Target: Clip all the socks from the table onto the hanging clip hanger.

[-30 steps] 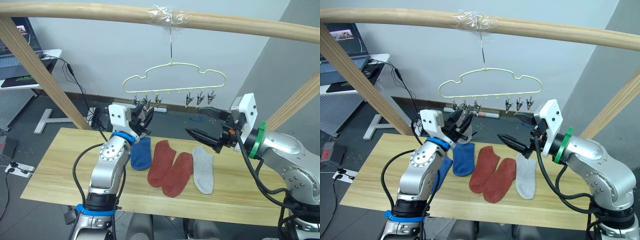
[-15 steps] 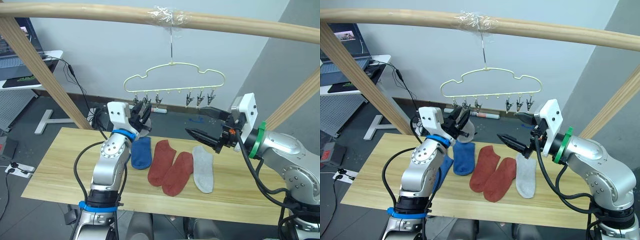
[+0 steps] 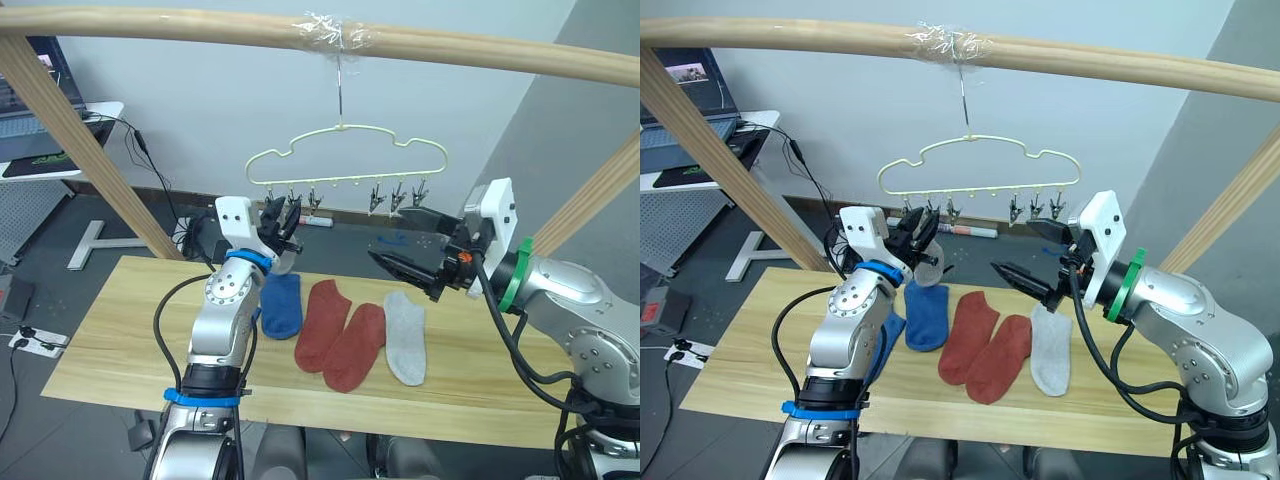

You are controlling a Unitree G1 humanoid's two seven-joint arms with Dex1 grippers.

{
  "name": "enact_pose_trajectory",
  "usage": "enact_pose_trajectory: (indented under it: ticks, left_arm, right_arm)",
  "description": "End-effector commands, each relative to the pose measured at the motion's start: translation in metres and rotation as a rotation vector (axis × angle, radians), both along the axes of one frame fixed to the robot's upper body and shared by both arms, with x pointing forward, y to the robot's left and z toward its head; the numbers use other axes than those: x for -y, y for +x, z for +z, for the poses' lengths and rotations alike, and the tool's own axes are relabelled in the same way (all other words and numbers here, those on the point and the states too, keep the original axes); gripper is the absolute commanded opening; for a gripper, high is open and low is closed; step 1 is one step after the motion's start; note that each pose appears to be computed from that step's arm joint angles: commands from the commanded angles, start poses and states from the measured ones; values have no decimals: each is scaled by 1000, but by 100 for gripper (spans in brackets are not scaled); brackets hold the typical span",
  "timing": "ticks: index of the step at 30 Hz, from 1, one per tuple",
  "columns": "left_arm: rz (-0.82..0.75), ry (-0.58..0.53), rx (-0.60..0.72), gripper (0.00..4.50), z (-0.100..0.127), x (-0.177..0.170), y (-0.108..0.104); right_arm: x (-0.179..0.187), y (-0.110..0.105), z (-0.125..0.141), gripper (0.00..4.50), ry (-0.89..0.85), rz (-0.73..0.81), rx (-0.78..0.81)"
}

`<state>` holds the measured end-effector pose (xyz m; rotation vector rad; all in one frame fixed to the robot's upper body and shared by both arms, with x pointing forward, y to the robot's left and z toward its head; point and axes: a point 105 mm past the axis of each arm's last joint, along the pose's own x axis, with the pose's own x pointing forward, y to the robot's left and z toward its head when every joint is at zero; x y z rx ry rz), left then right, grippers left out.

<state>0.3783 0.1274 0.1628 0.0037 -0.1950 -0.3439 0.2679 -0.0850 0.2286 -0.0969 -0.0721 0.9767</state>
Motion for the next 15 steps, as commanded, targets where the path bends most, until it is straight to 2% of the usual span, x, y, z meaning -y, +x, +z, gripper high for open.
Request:
enact_pose_trajectory:
  ticks: [1, 15]
  left_arm:
    - [-15, -9, 73, 145, 19, 5, 2]
    - [0, 0, 81, 145, 18, 7, 2]
  right_arm:
    - [1, -4, 13, 450, 16, 6, 48]
    - [2, -5, 13, 450, 25, -6, 38]
